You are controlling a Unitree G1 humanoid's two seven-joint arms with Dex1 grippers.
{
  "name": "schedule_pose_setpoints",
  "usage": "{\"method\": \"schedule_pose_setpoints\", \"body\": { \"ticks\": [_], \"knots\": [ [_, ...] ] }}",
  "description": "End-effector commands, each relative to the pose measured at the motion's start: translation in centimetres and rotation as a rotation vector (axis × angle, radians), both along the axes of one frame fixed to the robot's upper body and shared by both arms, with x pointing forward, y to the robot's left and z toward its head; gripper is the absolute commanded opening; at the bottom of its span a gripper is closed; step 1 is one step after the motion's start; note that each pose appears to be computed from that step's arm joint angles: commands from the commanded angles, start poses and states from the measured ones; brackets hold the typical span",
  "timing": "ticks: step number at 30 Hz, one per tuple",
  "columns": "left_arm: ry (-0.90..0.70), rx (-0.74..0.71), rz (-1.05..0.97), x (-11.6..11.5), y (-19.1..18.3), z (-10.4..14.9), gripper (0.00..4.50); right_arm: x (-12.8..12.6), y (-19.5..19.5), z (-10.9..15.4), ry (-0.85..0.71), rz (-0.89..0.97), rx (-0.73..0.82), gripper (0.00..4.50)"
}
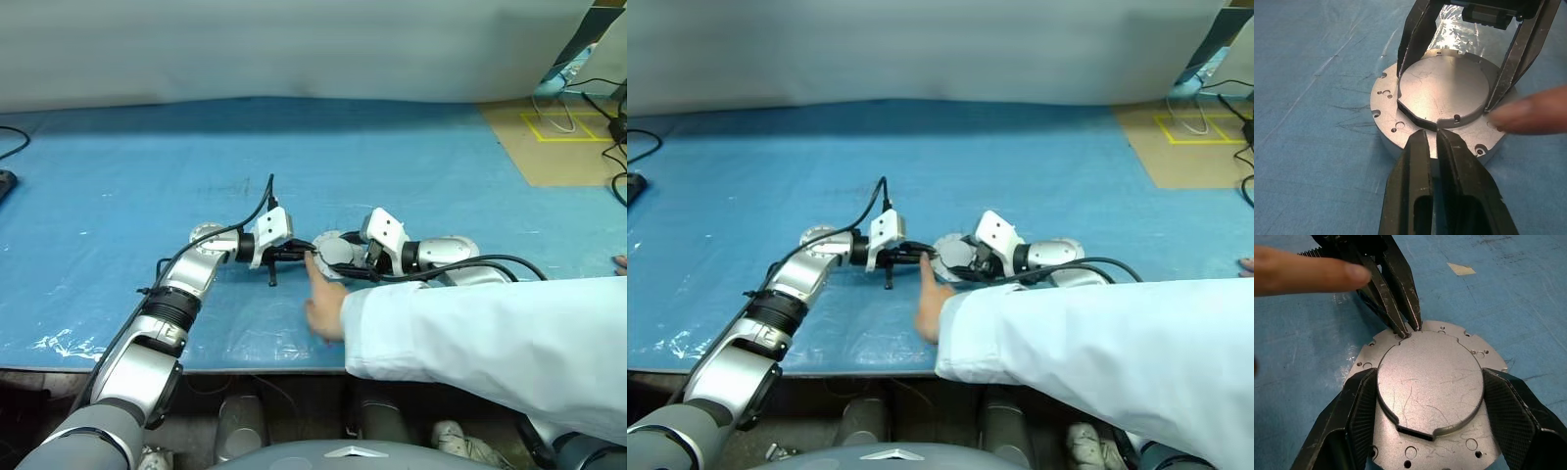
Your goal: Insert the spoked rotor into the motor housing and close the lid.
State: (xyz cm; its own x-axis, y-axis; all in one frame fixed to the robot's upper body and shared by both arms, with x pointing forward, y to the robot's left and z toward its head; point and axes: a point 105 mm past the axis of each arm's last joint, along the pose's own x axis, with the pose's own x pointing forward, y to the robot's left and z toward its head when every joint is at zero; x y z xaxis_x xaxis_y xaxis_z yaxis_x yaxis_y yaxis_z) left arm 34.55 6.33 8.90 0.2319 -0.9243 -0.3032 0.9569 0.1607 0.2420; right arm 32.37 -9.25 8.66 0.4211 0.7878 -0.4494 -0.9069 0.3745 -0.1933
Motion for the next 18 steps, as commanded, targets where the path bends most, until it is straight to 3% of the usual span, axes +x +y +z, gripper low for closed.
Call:
{"method": "schedule_pose_setpoints", "body": {
  "ticks": [1,18],
  "knots": [
    [-0.012,0.016,-0.003,0.09,0.17,0.03,0.37,-0.58,-1.83,-3.62,0.108,-0.061,-0.103,2.97],
    [-0.016,-0.033,0.028,0.52,0.48,0.93,0.37,-0.52,-1.76,-3.63,0.107,-0.057,-0.104,2.97]
  ]
}}
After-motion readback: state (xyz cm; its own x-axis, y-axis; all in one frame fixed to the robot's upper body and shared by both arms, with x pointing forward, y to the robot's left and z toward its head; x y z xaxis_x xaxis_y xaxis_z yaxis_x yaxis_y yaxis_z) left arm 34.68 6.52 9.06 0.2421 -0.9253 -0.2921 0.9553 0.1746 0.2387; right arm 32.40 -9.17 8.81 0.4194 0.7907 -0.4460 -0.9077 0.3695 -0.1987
